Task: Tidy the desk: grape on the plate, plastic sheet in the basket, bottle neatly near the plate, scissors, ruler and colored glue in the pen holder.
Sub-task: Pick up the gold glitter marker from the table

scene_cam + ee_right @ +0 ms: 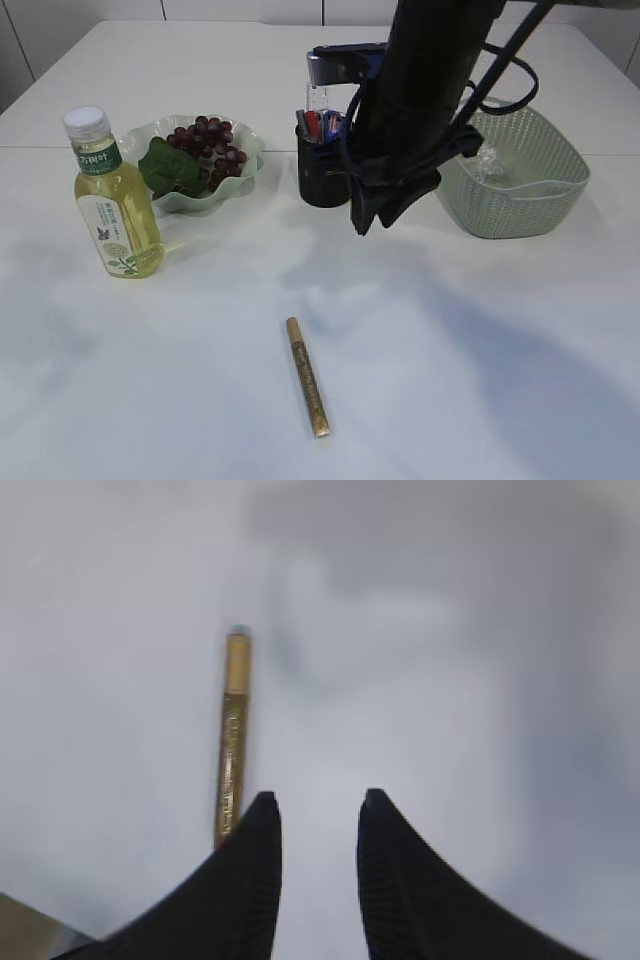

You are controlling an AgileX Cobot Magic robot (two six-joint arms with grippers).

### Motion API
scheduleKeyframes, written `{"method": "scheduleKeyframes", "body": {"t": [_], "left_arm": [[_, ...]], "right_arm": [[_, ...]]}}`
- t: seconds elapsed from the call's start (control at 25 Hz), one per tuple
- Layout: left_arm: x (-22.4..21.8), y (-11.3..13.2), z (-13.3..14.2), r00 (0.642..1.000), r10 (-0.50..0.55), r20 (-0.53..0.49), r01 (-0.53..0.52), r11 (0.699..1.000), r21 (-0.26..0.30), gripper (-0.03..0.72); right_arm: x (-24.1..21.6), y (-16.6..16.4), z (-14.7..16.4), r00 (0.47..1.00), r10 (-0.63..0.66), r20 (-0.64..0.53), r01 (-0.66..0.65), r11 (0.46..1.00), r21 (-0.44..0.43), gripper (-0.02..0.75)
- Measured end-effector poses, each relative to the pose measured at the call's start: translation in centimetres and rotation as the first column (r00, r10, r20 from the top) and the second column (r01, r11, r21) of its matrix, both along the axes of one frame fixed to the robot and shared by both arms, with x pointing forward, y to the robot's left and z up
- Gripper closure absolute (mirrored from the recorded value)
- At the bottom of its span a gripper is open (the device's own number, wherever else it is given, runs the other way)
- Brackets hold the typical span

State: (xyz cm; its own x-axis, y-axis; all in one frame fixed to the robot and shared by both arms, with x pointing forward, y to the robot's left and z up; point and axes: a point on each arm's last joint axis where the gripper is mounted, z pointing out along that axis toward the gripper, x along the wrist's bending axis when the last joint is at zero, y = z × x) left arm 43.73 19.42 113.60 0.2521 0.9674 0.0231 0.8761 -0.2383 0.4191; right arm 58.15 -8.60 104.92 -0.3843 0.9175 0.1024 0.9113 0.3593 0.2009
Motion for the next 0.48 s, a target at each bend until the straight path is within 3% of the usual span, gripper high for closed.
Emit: {"method": "scheduleKeyframes", "body": {"t": [0.2, 0.32, 0.48], "left_arm": [[-0.1, -0.2, 0.0, 1.000, -0.003, -0.017, 0.002, 1.000, -0.028, 0.449], [-0.2, -0.4, -0.1, 1.000, -0.005, -0.028, 0.004, 0.999, -0.046, 0.449], [-0.6, -1.0, -0.1, 0.998, -0.014, -0.068, 0.006, 0.994, -0.111, 0.449]], "right_arm": [[-0.9, 1.3, 0.2, 0.999, 0.025, -0.046, -0.021, 0.997, 0.080, 0.505], [-2.1, 2.8, 0.4, 0.998, 0.037, -0.048, -0.033, 0.996, 0.083, 0.492], [-4.0, 5.1, 0.4, 0.999, 0.018, -0.031, -0.017, 0.999, 0.035, 0.421]]}}
